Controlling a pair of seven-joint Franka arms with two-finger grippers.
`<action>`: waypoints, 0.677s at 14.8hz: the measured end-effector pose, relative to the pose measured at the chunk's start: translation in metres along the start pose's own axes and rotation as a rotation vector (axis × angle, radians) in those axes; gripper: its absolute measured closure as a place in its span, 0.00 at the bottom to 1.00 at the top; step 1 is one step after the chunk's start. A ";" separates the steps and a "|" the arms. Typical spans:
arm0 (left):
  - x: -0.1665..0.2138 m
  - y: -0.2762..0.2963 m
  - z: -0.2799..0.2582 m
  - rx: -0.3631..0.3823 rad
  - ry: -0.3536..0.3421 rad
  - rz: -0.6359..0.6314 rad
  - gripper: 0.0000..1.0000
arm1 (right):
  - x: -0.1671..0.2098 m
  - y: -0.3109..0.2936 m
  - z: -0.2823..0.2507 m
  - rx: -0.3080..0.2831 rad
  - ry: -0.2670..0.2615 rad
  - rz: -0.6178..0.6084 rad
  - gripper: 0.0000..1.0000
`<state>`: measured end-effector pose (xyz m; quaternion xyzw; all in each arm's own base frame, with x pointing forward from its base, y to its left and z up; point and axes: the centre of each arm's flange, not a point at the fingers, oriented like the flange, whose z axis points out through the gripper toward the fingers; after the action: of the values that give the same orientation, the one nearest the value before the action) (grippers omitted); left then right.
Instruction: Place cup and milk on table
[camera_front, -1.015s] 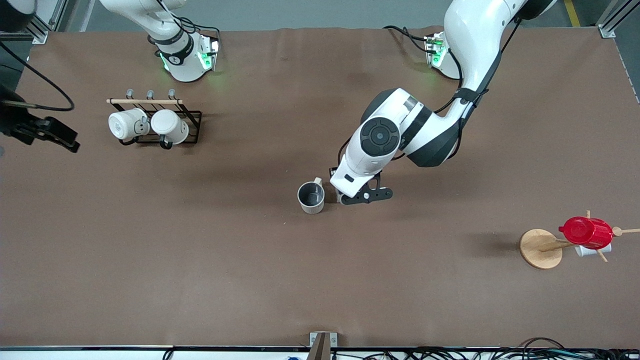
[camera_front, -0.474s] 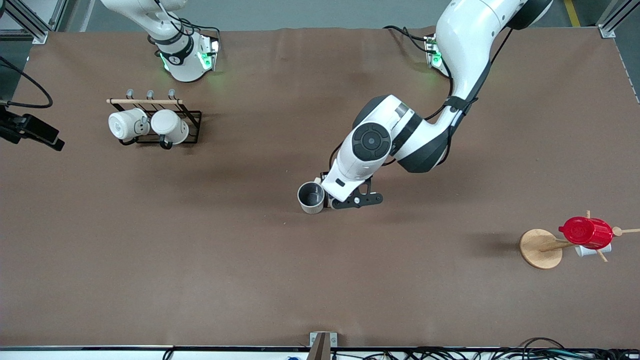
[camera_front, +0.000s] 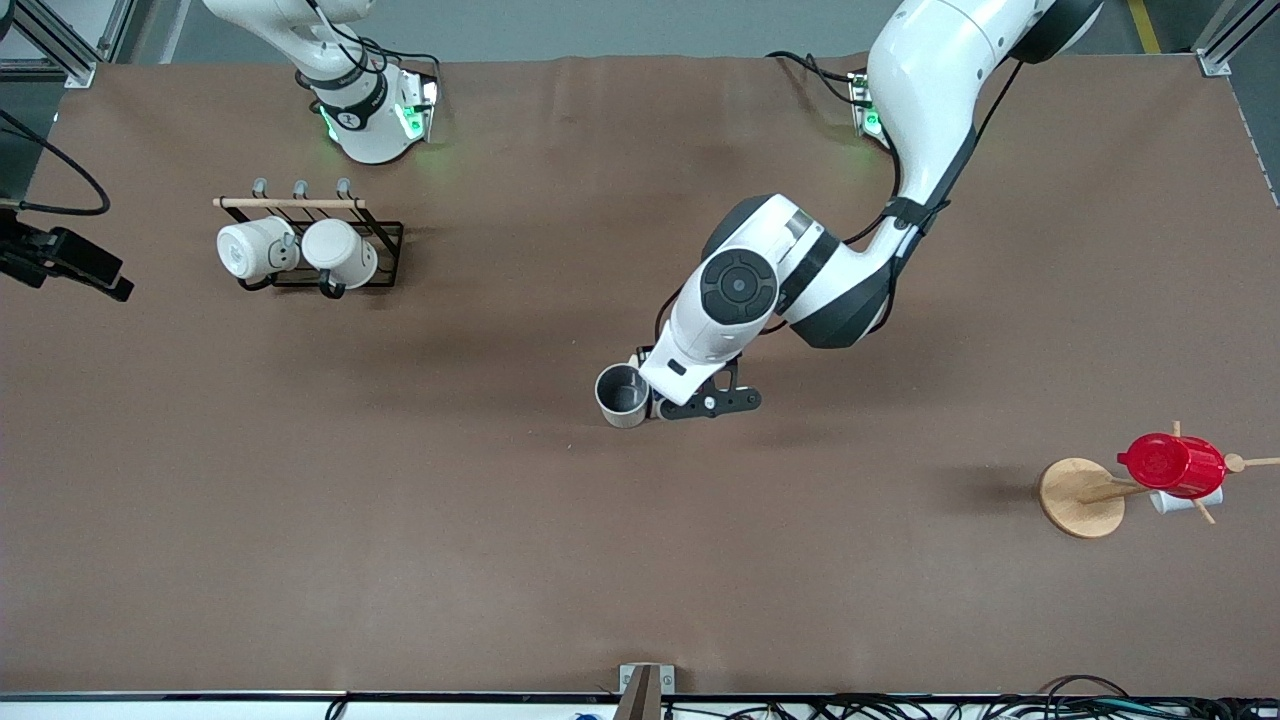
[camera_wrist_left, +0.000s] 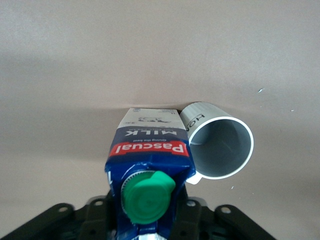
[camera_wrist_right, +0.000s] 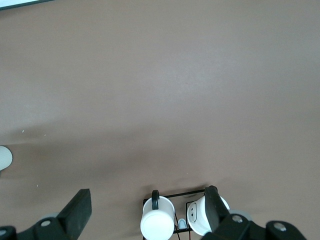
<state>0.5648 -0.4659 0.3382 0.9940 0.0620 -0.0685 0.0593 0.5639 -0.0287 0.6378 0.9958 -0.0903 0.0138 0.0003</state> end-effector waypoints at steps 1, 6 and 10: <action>0.001 0.000 -0.001 -0.003 0.003 -0.001 0.35 | 0.000 0.000 0.000 0.000 0.000 0.000 0.00; 0.012 -0.014 -0.065 -0.014 0.072 -0.013 0.00 | 0.000 0.000 0.000 0.000 -0.001 0.000 0.00; 0.029 -0.089 -0.188 0.021 0.171 -0.020 0.00 | -0.007 -0.002 0.002 -0.023 -0.052 -0.079 0.00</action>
<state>0.6057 -0.3509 0.5095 0.9961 0.0760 0.0154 0.0429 0.5575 -0.0257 0.6359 0.9986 -0.0508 -0.0134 0.0098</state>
